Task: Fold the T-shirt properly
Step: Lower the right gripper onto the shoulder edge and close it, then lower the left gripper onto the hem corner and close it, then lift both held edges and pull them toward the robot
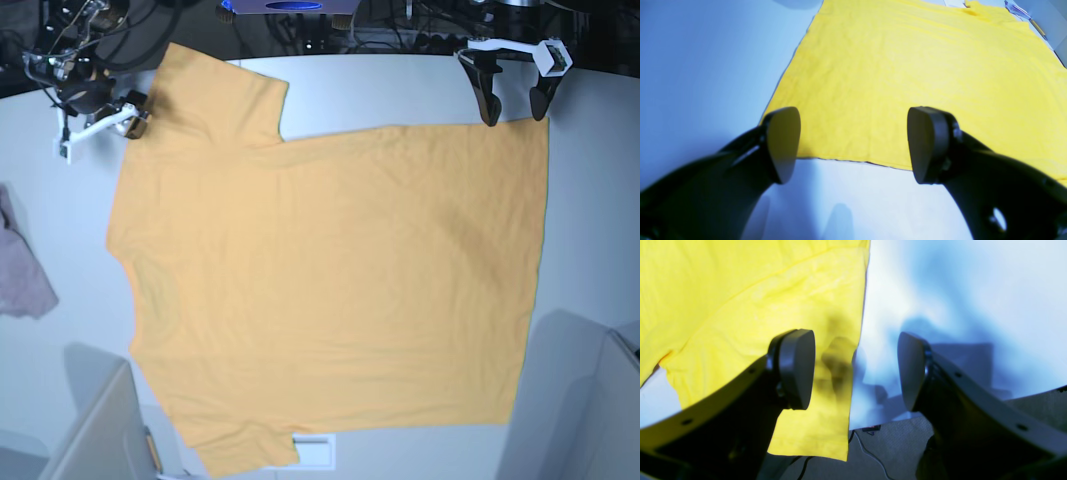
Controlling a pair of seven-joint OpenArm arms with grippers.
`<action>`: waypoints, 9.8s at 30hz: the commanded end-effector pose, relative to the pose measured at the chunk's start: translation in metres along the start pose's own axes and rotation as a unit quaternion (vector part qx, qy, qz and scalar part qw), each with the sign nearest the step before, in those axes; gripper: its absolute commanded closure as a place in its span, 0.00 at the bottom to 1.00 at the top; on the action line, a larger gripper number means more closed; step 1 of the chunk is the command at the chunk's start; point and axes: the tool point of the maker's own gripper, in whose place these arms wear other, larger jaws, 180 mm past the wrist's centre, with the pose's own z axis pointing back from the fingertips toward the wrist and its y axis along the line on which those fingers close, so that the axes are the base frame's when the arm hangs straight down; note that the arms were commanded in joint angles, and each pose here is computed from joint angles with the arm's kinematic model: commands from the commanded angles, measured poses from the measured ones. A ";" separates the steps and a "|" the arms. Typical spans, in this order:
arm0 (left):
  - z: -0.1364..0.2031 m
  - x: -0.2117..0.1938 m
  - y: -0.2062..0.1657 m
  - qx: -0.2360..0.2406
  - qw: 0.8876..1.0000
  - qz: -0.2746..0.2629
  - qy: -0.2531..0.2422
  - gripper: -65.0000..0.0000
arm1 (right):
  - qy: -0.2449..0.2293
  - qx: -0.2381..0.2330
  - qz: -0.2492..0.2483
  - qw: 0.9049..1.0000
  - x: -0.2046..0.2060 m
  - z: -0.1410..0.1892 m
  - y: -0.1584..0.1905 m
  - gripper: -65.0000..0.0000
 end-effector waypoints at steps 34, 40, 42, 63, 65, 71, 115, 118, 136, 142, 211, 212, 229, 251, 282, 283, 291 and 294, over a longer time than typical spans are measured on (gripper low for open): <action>0.002 0.010 0.000 -0.001 1.000 -0.003 -0.018 0.25 | 0.069 0.060 -0.018 0.996 -0.033 -0.030 0.036 0.45; 0.002 0.011 0.001 0.000 1.000 -0.002 -0.020 0.25 | 0.069 0.066 -0.012 0.995 -0.033 -0.031 0.042 0.45; 0.002 0.011 0.001 0.001 1.000 0.000 -0.020 0.25 | 0.069 0.066 -0.012 0.995 -0.033 -0.031 0.042 0.48; 0.009 -0.010 0.076 0.138 0.977 0.161 -0.008 0.25 | 0.074 0.061 -0.009 0.995 -0.034 -0.030 0.038 1.00; 0.011 -0.007 0.087 0.157 0.969 0.187 -0.018 0.25 | 0.074 0.061 -0.009 0.995 -0.034 -0.030 0.038 1.00; 0.005 -0.011 0.101 0.161 0.971 0.178 -0.009 0.25 | 0.074 0.061 -0.009 0.995 -0.034 -0.030 0.038 1.00; -0.060 -0.068 0.075 0.145 0.927 0.335 0.092 0.25 | 0.075 0.058 -0.010 0.995 -0.036 -0.030 0.035 1.00; -0.065 -0.065 0.072 0.140 0.927 0.337 0.089 0.25 | 0.075 0.058 -0.010 0.995 -0.036 -0.030 0.035 1.00; -0.065 -0.065 0.073 0.135 0.944 0.286 0.096 0.84 | 0.077 0.057 -0.010 0.995 -0.037 -0.031 0.035 1.00; -0.064 -0.066 0.074 0.135 0.945 0.281 0.099 1.00 | 0.079 0.056 -0.011 0.995 -0.039 -0.030 0.034 1.00; -0.049 0.008 0.016 0.029 0.995 0.082 0.055 1.00 | -0.009 0.055 0.128 0.990 0.024 0.009 0.042 1.00; -0.049 0.008 0.016 0.029 0.995 0.082 0.055 1.00 | -0.009 0.054 0.128 0.990 0.024 0.010 0.042 1.00; -0.048 0.005 0.017 0.031 0.994 0.081 0.059 1.00 | 0.016 0.050 0.124 0.991 0.004 0.010 0.035 1.00; -0.048 0.005 0.019 0.029 0.995 0.075 0.062 1.00 | 0.026 0.047 0.120 0.991 -0.005 0.010 0.031 1.00; -0.015 -0.012 0.034 0.037 0.992 0.045 0.112 1.00 | 0.077 0.037 0.120 0.989 -0.032 0.016 0.022 1.00; -0.020 -0.008 0.032 0.033 0.993 0.046 0.105 1.00 | 0.077 0.039 0.121 0.989 -0.029 0.015 0.024 1.00; -0.048 0.024 0.016 0.012 0.997 0.058 0.049 1.00 | 0.009 0.139 0.106 0.985 0.005 0.018 0.065 1.00; -0.056 0.031 0.013 0.009 0.997 0.062 0.034 1.00 | -0.012 0.153 0.112 0.982 0.020 0.020 0.071 1.00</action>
